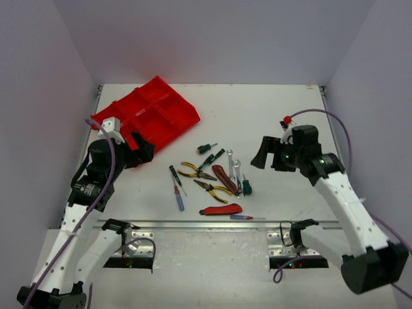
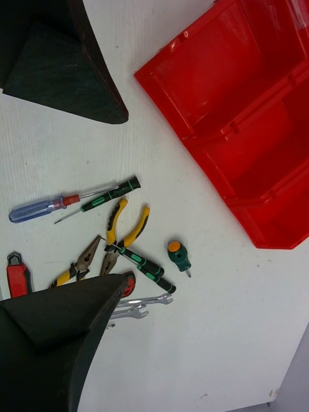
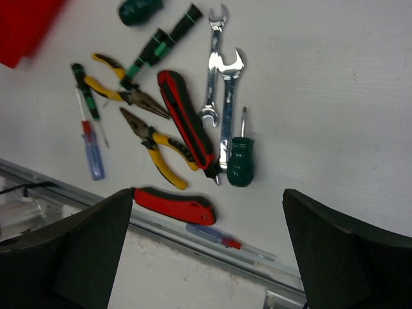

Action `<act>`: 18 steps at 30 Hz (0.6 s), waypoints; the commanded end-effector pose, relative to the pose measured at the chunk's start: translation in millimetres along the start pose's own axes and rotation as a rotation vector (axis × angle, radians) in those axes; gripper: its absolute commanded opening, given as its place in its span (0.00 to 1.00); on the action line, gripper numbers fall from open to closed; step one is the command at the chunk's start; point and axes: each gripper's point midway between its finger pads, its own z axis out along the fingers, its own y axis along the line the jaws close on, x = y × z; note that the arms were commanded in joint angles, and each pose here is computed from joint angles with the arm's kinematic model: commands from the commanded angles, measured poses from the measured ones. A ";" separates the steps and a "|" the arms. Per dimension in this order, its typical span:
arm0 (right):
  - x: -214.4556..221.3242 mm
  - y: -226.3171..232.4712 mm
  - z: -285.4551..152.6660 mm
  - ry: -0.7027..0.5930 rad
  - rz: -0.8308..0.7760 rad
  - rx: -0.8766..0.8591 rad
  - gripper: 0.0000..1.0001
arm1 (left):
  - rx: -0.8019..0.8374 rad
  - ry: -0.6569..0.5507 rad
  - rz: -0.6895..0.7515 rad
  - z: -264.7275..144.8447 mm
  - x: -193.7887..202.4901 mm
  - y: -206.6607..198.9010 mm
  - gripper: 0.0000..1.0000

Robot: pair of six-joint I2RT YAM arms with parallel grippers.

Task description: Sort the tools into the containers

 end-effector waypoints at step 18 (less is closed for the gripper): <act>105.1 -43.4 123.8 0.376 -0.135 0.261 0.60 | 0.059 0.013 0.012 7.8 0.9 -12.6 1.00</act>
